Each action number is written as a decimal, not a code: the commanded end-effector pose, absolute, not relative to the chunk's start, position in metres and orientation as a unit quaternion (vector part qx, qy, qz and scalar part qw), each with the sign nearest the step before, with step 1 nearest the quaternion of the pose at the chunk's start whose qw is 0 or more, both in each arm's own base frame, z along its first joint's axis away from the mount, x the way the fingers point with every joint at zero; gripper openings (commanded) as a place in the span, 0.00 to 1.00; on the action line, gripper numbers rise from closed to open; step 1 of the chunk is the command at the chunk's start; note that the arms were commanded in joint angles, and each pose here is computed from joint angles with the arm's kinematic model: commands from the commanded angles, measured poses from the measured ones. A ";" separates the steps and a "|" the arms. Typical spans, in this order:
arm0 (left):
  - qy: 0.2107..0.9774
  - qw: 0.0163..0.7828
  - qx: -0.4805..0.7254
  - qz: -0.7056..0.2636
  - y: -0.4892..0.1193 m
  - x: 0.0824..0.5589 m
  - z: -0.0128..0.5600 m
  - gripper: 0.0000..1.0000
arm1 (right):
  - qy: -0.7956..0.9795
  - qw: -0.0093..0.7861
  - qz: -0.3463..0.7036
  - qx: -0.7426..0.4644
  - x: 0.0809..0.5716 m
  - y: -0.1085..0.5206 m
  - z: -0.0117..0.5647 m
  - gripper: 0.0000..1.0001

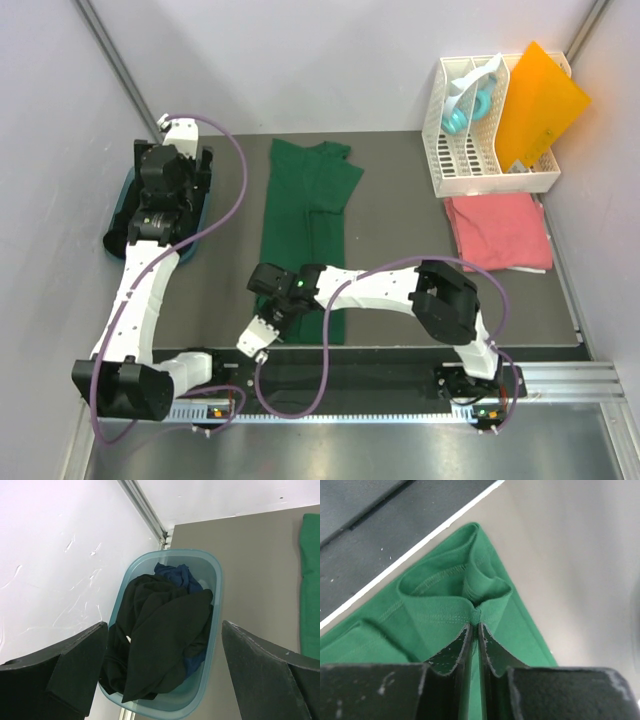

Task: Fold and stack the t-shirts
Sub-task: Rotate the tshirt 90 degrees

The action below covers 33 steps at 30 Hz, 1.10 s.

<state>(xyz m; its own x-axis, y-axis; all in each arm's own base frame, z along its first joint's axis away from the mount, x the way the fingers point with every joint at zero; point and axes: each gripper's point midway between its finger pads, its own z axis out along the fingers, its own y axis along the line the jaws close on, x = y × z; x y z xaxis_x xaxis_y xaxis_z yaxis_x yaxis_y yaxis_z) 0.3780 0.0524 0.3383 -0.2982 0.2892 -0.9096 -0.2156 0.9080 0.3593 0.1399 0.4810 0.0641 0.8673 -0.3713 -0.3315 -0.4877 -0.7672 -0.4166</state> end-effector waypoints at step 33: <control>0.736 0.660 0.021 0.153 0.031 0.420 0.399 0.99 | 0.317 0.166 0.176 -0.917 0.091 0.385 0.089 0.02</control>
